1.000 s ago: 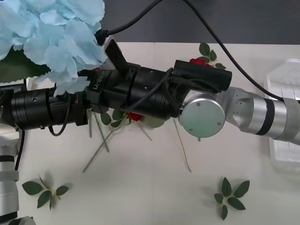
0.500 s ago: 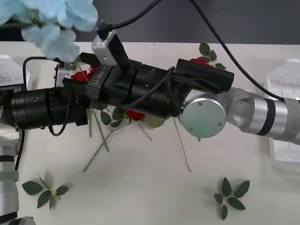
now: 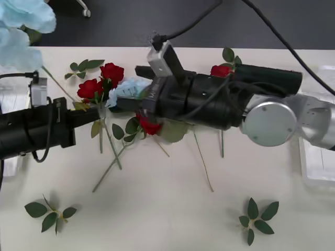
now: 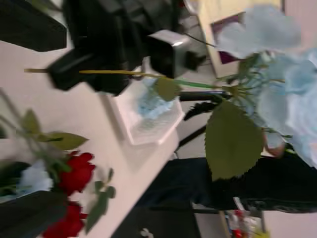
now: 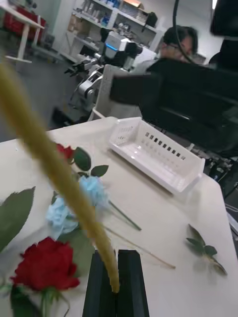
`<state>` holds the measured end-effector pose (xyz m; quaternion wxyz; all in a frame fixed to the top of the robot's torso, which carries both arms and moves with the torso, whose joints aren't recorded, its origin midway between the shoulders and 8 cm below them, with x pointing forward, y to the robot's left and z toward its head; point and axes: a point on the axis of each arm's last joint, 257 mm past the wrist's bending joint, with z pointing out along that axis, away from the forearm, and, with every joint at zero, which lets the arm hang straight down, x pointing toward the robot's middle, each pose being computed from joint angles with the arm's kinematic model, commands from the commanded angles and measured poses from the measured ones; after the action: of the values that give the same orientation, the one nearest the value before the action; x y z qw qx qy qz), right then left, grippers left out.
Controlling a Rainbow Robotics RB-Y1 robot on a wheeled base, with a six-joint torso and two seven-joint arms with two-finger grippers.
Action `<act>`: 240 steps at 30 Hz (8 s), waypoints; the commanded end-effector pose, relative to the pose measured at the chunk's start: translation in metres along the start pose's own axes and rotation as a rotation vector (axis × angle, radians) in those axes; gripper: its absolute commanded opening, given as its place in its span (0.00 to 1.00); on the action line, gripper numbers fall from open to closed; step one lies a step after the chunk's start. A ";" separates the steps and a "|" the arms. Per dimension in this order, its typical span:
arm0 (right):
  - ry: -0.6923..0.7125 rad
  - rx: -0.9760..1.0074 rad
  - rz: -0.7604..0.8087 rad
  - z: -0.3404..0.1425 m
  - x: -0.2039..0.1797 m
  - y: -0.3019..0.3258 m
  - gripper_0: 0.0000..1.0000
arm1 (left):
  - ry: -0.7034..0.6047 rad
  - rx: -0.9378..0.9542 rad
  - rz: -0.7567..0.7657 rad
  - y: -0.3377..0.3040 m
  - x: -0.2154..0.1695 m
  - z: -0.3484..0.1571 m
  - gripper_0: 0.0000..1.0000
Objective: Put the red flowers into the right box and the blue flowers into the left box
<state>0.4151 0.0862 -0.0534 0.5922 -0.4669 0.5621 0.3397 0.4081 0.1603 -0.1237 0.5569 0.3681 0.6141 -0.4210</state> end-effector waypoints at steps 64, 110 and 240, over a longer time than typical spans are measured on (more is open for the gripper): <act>0.626 0.789 1.225 -0.132 0.153 -0.158 0.83 | 0.521 -1.427 -0.461 0.171 0.078 -0.394 0.00; 0.715 1.112 1.138 -0.158 0.287 -0.202 0.83 | 0.340 -1.252 -0.603 0.111 0.038 -0.233 1.00; 1.063 1.391 0.797 -0.607 0.216 -0.237 0.72 | 0.413 -0.989 -0.279 0.119 0.030 0.011 0.00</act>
<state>0.4403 -0.5931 -0.1947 0.2290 0.1537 0.9497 -0.1483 0.5229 0.1930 -0.1958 0.4382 0.0189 0.8960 -0.0692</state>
